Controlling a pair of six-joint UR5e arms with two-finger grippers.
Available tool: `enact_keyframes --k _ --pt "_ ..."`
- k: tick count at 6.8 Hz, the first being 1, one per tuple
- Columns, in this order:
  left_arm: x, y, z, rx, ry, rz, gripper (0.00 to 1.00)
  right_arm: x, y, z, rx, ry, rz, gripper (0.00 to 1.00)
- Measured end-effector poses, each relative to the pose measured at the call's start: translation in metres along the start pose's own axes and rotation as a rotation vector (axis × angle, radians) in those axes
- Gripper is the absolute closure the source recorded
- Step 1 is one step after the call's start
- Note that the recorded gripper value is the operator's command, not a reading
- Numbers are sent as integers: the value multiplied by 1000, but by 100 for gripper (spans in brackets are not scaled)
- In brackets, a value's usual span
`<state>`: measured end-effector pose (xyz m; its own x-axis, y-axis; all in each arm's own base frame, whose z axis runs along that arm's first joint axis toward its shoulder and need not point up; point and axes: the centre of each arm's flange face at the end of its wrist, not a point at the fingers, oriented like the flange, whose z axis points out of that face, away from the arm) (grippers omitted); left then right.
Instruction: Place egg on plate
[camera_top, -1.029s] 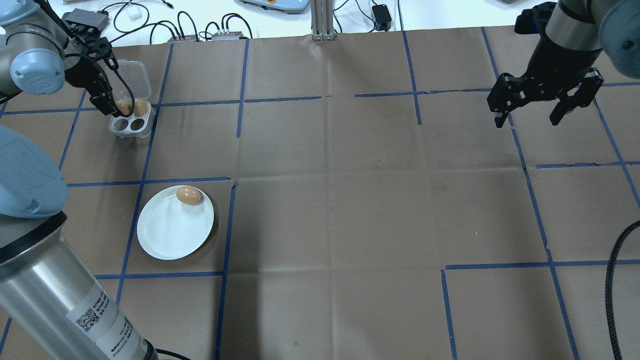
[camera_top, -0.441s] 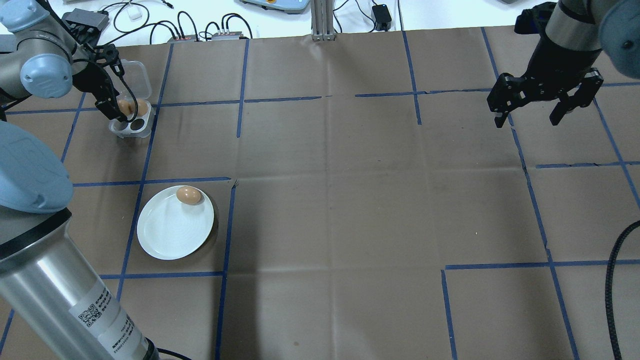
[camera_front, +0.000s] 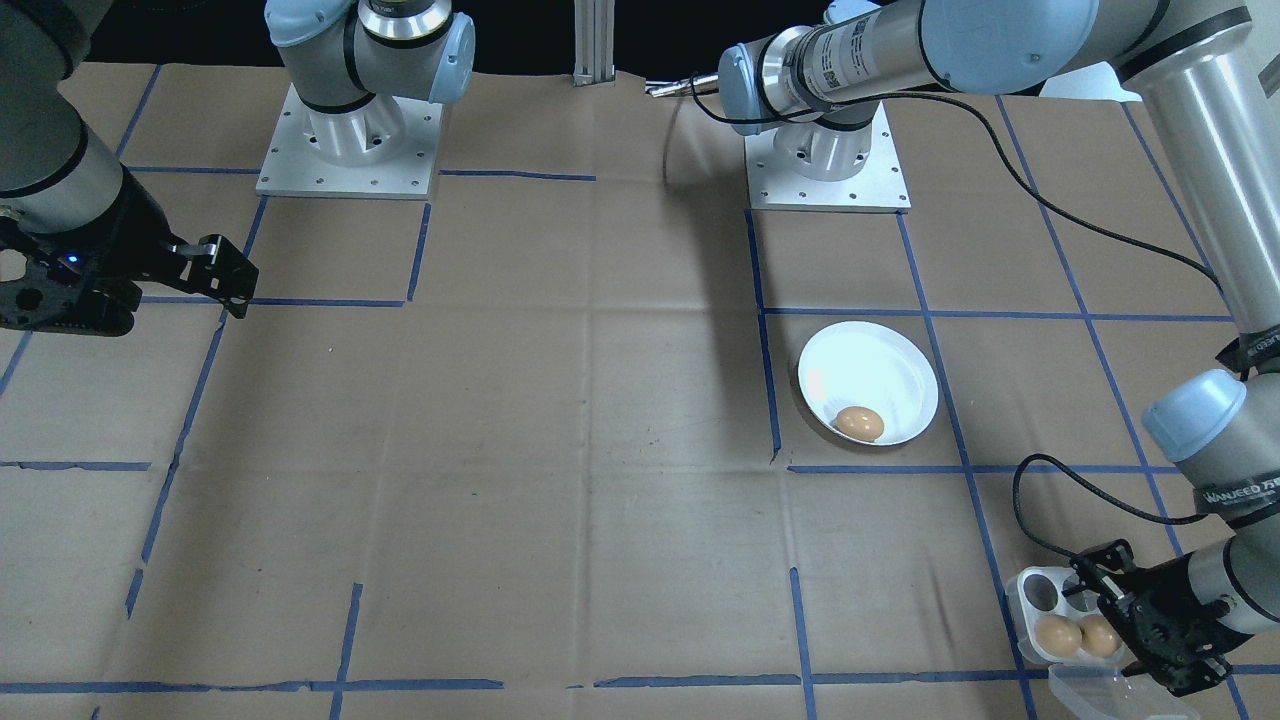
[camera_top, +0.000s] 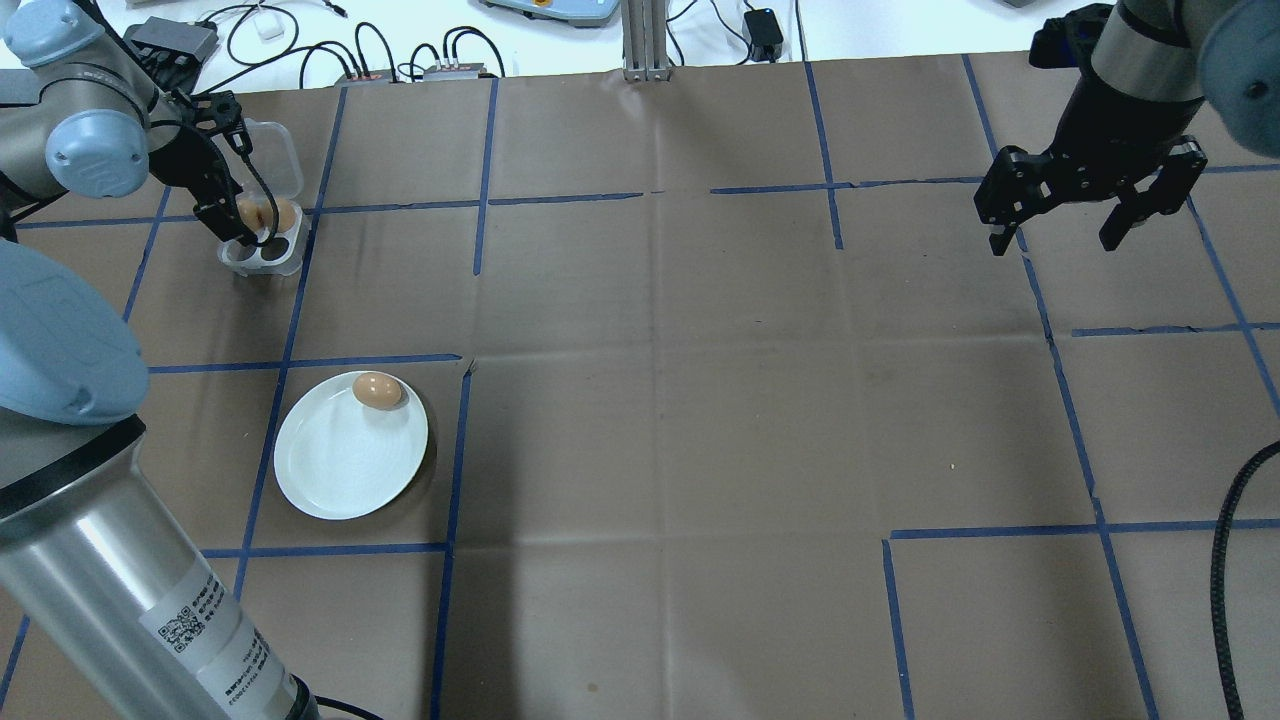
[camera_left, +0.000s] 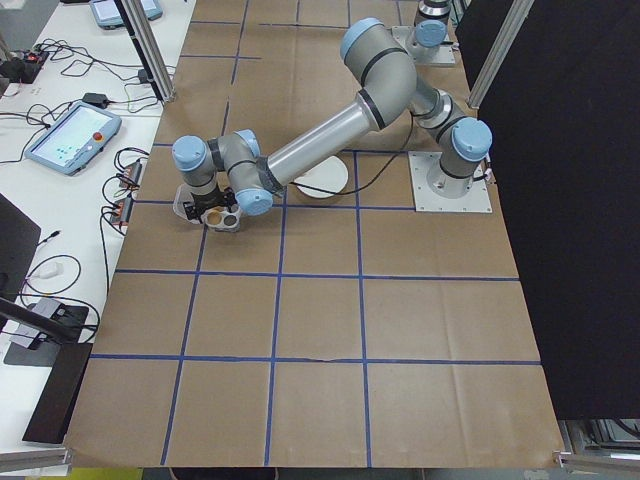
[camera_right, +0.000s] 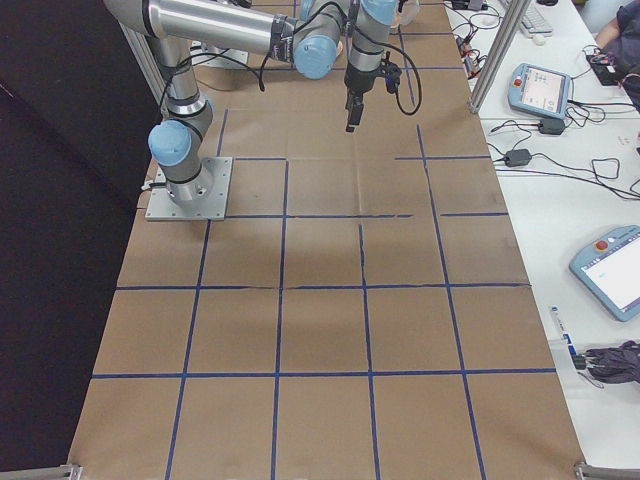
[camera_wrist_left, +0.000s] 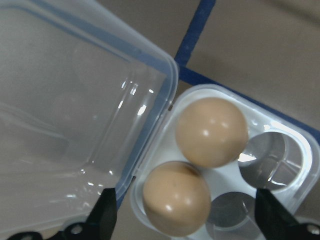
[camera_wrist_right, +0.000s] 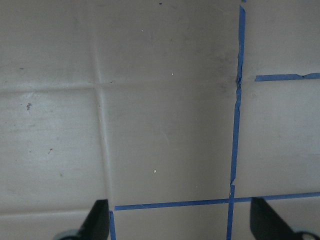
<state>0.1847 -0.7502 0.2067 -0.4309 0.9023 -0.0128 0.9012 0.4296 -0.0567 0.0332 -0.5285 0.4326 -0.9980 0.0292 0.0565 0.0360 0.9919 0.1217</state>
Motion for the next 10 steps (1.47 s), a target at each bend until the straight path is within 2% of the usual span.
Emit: enact_keyframes --k 2,4,6,7,10 --pt "0 0 1 5 2 -3 12 0 0 0 0 0 0 0" --pt "0 1 3 4 4 -9 50 0 0 0 0 0 0 0" --pt "1 0 1 -2 2 -16 72 0 0 0 0 0 0 0" --pt "1 -1 -1 -4 0 -17 78 0 0 0 0 0 0 0" --pt "2 -2 -18 -7 -24 -18 79 0 0 0 0 0 0 0"
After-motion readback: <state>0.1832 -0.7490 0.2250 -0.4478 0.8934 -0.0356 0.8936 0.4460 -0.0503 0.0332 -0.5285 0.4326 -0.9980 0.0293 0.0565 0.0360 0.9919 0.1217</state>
